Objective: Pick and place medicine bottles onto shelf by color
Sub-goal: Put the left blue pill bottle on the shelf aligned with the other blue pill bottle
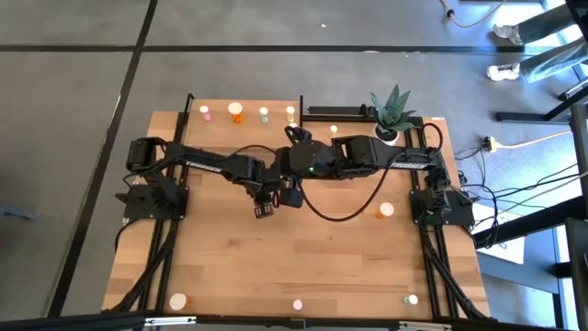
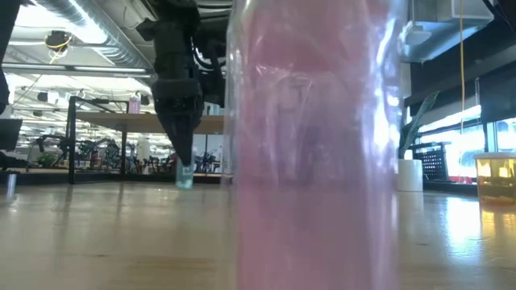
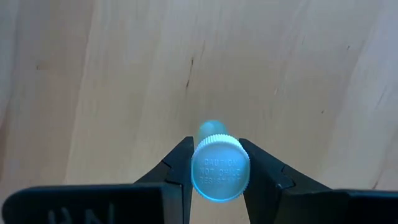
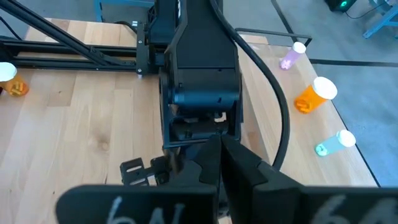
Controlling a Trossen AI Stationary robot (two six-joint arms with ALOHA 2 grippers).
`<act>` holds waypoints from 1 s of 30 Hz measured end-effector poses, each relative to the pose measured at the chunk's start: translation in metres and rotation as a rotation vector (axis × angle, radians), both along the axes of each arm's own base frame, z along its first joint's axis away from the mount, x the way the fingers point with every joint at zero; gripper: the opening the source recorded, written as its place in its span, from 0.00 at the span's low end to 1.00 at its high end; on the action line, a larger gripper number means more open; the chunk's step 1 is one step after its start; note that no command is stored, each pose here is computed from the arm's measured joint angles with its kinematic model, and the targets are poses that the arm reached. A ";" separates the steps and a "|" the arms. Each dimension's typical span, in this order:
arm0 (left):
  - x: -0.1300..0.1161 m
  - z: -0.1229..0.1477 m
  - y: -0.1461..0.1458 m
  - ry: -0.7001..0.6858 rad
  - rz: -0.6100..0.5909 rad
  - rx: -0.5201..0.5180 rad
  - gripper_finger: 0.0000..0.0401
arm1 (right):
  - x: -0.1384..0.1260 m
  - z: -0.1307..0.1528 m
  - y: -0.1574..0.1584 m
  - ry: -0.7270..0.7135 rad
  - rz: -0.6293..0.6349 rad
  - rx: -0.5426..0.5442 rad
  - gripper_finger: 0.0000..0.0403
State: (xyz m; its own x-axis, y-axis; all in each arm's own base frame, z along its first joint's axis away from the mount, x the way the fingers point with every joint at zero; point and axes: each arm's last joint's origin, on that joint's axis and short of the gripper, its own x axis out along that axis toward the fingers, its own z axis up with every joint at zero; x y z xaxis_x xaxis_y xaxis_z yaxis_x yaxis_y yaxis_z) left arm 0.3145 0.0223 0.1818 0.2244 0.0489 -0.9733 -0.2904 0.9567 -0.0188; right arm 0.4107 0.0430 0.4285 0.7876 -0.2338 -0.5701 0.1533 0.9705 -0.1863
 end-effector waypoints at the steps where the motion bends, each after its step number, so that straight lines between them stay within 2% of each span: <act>1: 0.000 0.000 0.000 -0.001 0.000 0.001 0.22 | 0.000 0.000 0.000 -0.001 0.000 0.000 0.03; 17: 0.000 0.000 0.000 0.001 0.003 0.001 0.33 | 0.000 0.000 0.000 -0.003 0.000 0.000 0.04; 30: 0.000 0.000 0.002 0.002 0.016 0.007 0.54 | 0.000 0.000 0.000 -0.003 0.000 0.000 0.04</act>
State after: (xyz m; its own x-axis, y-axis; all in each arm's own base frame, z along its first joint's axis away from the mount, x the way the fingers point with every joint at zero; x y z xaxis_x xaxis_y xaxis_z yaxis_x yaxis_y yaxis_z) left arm 0.3141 0.0244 0.1820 0.2216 0.0597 -0.9733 -0.3055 0.9521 -0.0111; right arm 0.4108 0.0429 0.4287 0.7890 -0.2338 -0.5681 0.1539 0.9705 -0.1856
